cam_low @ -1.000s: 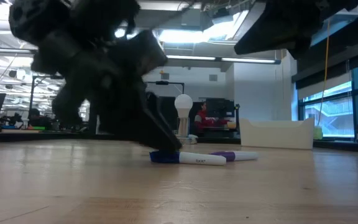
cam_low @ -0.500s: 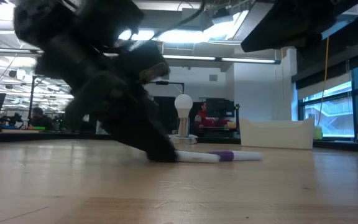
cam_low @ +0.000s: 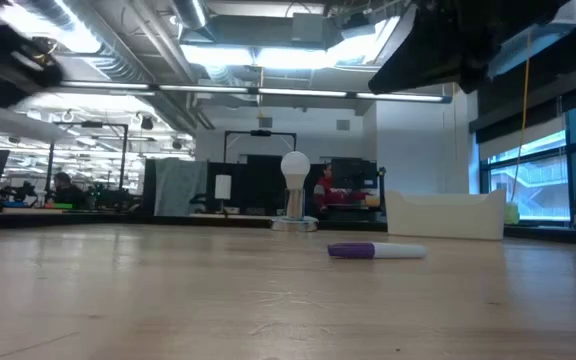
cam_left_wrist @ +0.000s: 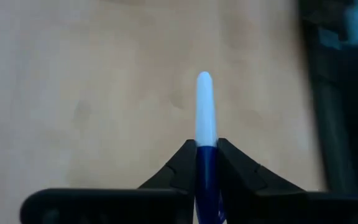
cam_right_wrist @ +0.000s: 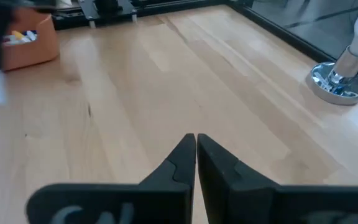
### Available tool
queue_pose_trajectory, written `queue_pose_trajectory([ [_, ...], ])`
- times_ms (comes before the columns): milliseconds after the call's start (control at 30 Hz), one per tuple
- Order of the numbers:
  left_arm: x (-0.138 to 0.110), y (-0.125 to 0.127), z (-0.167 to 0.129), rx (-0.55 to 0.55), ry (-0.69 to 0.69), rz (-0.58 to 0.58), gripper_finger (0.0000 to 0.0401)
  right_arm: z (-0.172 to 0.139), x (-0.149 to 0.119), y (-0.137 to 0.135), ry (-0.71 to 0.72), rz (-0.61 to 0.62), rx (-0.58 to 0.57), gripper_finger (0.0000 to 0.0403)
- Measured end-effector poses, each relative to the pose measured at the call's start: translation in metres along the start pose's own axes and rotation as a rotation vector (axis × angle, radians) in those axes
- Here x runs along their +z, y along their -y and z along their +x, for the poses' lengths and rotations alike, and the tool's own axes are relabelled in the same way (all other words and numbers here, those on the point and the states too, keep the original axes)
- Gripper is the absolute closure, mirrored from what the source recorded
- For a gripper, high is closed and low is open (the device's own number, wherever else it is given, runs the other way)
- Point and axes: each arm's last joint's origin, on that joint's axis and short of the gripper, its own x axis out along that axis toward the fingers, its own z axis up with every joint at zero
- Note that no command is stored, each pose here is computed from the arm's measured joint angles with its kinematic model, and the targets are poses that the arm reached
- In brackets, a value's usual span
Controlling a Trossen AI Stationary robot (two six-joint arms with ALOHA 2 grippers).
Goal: Pick & Place Markers
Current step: Put the small blue highlighter pen into the orange bin, then put the small violet highlighter pen into the orange bin
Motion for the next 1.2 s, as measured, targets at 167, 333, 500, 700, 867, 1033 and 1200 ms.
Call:
queue_pose_trajectory([
  [167, -0.028, 0.029, -0.031, -0.132, -0.001, 0.127, 0.0359, 0.001, 0.001, 0.001, -0.004, -0.003, 0.003, 0.0385],
  [333, -0.058, 0.047, -0.057, -0.230, -0.035, 0.092, 0.0361, 0.001, 0.001, 0.000, -0.002, -0.009, 0.007, 0.0385],
  [500, -0.088, 0.045, -0.071, -0.178, -0.199, -0.026, 0.0347, 0.001, 0.001, 0.000, -0.003, 0.013, 0.008, 0.0385],
  [700, -0.105, 0.021, -0.078, 0.091, -0.307, -0.100, 0.0344, -0.003, -0.001, -0.004, -0.011, 0.038, 0.045, 0.0385],
  [867, -0.105, 0.005, -0.079, 0.256, -0.306, -0.144, 0.0333, -0.005, 0.000, -0.006, 0.004, 0.057, 0.059, 0.0385],
  [1033, -0.101, -0.001, -0.078, 0.310, -0.305, -0.153, 0.0312, -0.004, 0.000, -0.006, 0.004, 0.060, 0.058, 0.0385],
  [1200, -0.094, -0.005, -0.079, 0.365, -0.355, -0.123, 0.0283, -0.004, 0.000, -0.006, 0.004, 0.060, 0.058, 0.0385],
])
